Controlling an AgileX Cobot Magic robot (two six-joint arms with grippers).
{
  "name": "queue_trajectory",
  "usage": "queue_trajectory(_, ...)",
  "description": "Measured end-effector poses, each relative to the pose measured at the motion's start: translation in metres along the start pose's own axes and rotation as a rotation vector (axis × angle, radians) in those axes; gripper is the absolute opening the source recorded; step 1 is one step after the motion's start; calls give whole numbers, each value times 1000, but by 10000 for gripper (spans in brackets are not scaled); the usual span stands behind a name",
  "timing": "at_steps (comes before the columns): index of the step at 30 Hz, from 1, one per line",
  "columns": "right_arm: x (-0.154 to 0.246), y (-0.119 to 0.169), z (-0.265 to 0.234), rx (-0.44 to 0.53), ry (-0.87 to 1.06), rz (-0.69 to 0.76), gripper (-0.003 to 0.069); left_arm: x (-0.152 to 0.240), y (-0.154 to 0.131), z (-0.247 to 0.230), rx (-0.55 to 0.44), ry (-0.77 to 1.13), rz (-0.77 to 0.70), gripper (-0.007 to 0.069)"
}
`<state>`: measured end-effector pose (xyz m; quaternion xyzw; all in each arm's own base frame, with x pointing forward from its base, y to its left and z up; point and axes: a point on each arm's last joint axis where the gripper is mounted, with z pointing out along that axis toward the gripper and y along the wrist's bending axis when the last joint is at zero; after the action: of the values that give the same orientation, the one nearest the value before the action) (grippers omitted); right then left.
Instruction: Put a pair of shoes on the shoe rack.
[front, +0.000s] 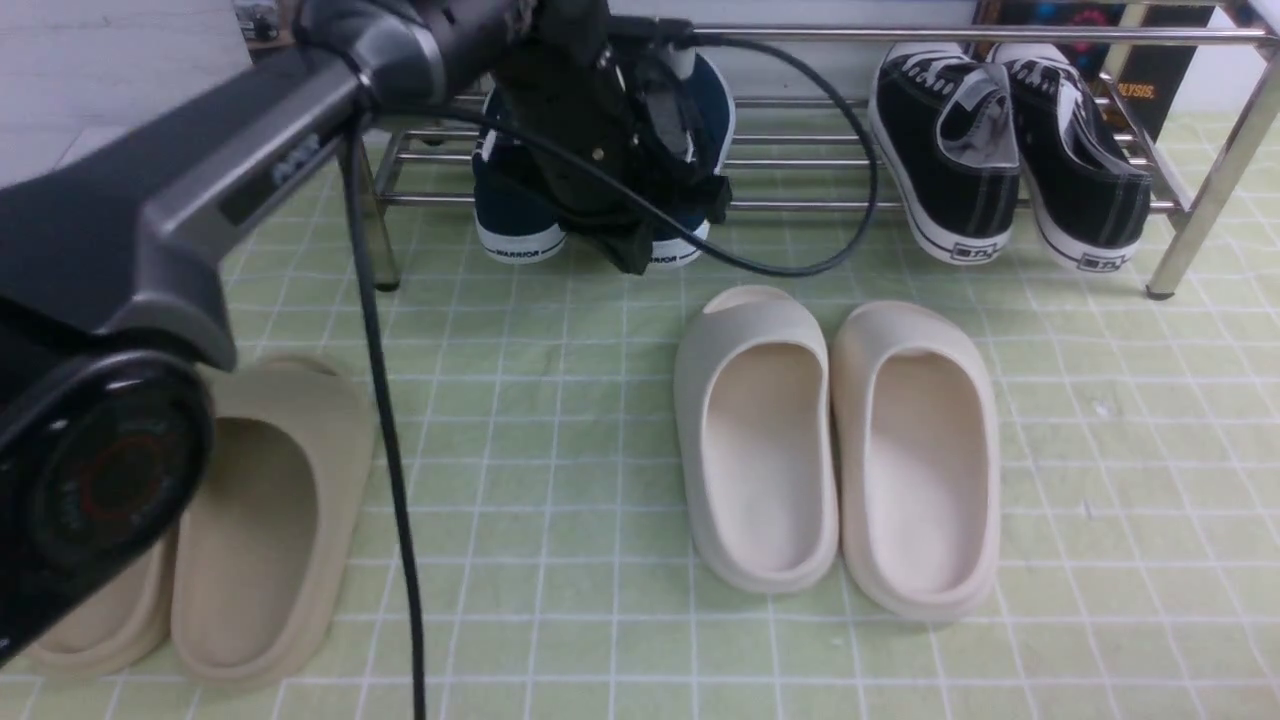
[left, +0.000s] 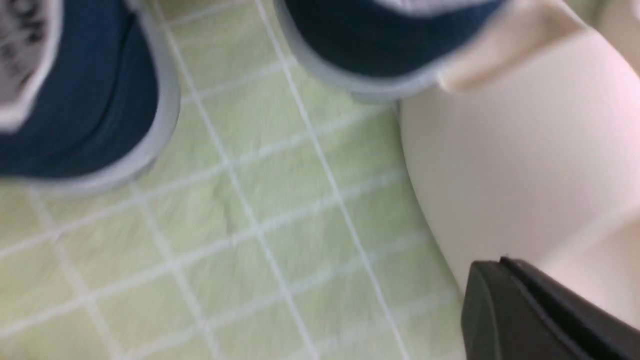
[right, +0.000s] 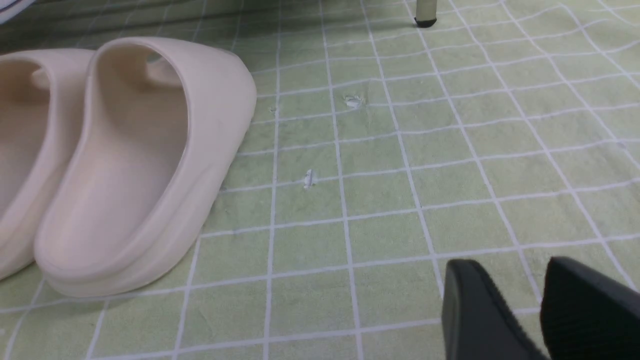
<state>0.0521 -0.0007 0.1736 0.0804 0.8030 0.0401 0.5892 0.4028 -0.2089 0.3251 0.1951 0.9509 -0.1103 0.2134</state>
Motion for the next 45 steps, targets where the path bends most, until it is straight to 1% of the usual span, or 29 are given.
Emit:
queue_trajectory(4,0,0,0,0,0,1,239,8,-5,-72,3,-109,33,-13)
queue_trajectory(5,0,0,0,0,0,1,239,10,-5,-80,4,-122,35,-13)
queue_trajectory(7,0,0,0,0,0,1,239,30,-9,-131,8,-193,45,-13)
queue_trajectory(9,0,0,0,0,0,1,239,54,-11,-164,13,-232,49,-13)
queue_trajectory(10,0,0,0,0,0,1,239,56,-11,-167,13,-237,49,-13)
queue_trajectory(12,0,0,0,0,0,1,239,87,-12,-194,16,-318,49,-13)
queue_trajectory(17,0,0,0,0,0,1,239,149,-6,-215,11,-608,48,-13)
queue_trajectory(18,0,0,0,0,0,1,239,167,-4,-214,11,-660,46,-13)
queue_trajectory(19,0,0,0,0,0,1,239,170,-4,-214,11,-671,45,-13)
queue_trajectory(21,0,0,0,0,0,1,239,207,1,-204,12,-806,40,-13)
queue_trajectory(22,0,0,0,0,0,1,239,221,3,-197,11,-831,38,-13)
queue_trajectory(23,0,0,0,0,0,1,239,224,4,-196,11,-839,37,-13)
queue_trajectory(24,0,0,0,0,0,1,239,242,7,-187,10,-902,35,-13)
queue_trajectory(26,0,0,0,0,0,1,239,267,12,-169,7,-954,31,-13)
queue_trajectory(30,0,0,0,0,0,1,239,302,20,-134,0,-1038,21,-13)
queue_trajectory(31,0,0,0,0,0,1,239,304,20,-132,-1,-1031,21,-13)
queue_trajectory(33,0,0,0,0,0,1,239,319,24,-110,-9,-1027,15,-13)
queue_trajectory(37,0,0,0,0,0,1,239,332,28,-91,-16,-985,10,-13)
queue_trajectory(40,0,0,0,0,0,1,239,347,31,-71,-10,-909,-24,-13)
queue_trajectory(45,0,0,0,0,0,1,239,362,33,-54,-11,-816,-47,-13)
